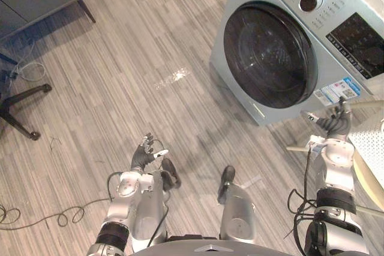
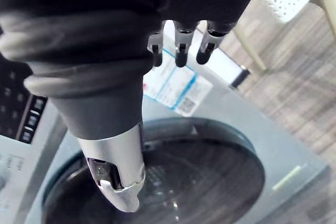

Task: Pick up the laundry basket with both hands and put the clothes into the washing machine.

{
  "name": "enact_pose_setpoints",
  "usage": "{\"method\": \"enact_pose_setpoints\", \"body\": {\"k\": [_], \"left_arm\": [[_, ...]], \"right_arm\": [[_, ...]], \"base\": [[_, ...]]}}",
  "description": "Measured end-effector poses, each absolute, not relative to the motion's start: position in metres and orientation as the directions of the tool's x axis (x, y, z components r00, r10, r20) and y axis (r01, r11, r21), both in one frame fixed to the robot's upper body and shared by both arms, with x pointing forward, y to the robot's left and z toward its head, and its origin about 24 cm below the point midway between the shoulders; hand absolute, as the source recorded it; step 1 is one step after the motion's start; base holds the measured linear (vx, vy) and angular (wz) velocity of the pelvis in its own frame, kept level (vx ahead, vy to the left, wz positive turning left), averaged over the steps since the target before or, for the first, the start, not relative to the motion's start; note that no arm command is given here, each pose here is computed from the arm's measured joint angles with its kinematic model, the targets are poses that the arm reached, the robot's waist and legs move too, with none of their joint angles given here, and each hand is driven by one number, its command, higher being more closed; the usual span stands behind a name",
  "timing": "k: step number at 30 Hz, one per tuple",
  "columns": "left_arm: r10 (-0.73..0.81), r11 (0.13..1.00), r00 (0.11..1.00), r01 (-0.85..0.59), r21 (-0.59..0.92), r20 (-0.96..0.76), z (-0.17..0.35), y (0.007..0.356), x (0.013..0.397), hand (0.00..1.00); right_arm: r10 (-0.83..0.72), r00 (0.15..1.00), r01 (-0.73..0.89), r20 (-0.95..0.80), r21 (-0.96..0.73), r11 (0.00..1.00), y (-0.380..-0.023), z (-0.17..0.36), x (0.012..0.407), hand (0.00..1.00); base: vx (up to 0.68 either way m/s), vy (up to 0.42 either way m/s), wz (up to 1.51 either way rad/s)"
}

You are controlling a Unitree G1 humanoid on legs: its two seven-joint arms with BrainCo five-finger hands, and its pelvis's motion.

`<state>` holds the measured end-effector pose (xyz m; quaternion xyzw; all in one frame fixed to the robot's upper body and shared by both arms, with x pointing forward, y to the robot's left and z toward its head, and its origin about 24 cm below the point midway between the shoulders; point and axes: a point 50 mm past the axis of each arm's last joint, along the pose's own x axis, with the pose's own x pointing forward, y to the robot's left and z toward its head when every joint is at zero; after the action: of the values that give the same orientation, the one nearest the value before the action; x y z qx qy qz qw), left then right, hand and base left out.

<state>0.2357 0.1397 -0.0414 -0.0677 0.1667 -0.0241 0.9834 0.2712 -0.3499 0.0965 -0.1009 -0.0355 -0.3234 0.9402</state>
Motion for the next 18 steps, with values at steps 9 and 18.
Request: {"method": "enact_pose_setpoints", "body": {"k": [9,18], "left_arm": [[-0.132,0.976,0.96,0.083,-0.201,-0.245,-0.024,0.121,0.245,0.0],[-0.133,0.968,0.976,0.09,-0.235,-0.175,-0.009,0.118,0.248,0.0]], "right_arm": [[-0.553,0.737,0.64,0.388,-0.141,0.755,-0.358,0.188,0.294,0.0],[-0.481,0.78,0.584,0.401,-0.186,0.791,-0.354,0.215,0.319,0.0]], "base": [[-0.02,-0.072,-0.09],[0.02,-0.029,-0.01]]}}
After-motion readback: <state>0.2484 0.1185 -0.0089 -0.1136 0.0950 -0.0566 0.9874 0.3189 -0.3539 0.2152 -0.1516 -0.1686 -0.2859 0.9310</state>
